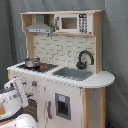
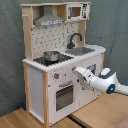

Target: Play with the kitchen

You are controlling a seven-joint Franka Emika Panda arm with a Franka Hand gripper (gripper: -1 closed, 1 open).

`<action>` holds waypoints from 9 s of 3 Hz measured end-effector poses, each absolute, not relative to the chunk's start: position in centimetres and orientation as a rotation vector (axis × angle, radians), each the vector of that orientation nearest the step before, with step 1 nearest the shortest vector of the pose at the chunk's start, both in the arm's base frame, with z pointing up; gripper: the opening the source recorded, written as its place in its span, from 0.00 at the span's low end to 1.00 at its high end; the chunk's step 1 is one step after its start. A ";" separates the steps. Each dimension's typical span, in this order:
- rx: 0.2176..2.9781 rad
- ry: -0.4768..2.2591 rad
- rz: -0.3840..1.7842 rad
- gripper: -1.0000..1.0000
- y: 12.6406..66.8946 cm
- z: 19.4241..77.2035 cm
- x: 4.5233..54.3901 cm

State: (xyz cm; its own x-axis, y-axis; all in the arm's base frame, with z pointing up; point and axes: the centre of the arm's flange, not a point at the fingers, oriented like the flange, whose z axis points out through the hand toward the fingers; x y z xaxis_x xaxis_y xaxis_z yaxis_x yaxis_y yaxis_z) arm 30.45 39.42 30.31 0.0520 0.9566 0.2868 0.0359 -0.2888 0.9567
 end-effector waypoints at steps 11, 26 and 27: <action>1.104 1.389 1.108 1.00 36.8 34.5 34.5; 1.395 0.976 1.049 1.00 48.2 54.3 31.0; 1.491 0.965 1.064 1.00 49.0 55.1 32.2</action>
State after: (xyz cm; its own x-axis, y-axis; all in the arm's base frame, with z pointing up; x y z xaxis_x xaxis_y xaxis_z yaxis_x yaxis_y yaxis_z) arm 32.19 49.05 55.08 0.2885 0.9474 0.1385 0.0453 -0.1580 0.9864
